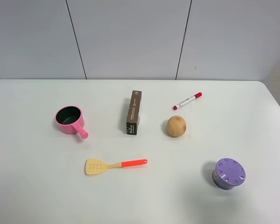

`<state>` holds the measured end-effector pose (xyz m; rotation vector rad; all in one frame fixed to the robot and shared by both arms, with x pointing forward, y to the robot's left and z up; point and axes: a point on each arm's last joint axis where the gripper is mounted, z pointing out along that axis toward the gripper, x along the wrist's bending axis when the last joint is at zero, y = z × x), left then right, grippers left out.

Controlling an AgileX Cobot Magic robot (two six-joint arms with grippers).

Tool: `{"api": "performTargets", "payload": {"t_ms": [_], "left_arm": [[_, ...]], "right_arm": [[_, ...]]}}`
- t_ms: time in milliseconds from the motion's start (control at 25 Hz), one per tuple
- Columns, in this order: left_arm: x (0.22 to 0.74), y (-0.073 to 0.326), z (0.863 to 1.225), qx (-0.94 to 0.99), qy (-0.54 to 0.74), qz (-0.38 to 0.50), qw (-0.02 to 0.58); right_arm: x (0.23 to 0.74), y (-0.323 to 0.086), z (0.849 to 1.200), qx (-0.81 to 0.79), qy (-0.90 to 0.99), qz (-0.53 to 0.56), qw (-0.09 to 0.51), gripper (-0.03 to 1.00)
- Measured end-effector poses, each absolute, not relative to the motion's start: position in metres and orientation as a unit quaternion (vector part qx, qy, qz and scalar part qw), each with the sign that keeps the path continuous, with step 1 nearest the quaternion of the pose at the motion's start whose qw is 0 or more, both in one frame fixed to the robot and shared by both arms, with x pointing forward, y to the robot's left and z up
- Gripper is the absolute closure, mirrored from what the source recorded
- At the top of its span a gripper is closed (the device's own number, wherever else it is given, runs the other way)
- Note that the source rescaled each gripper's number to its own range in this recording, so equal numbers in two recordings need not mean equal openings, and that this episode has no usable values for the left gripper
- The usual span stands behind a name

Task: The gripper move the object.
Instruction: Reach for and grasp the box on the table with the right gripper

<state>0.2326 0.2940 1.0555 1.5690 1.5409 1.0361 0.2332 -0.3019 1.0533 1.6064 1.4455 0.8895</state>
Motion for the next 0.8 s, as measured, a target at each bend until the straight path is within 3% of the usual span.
{"api": "performTargets", "payload": {"t_ms": [800], "left_arm": [[0.2326,0.2940,1.0555,0.605,0.594,0.400,0.348]], "right_arm": [[0.2332,-0.3019,1.0533,0.633,0.569,0.350,0.392,-0.03]]}}
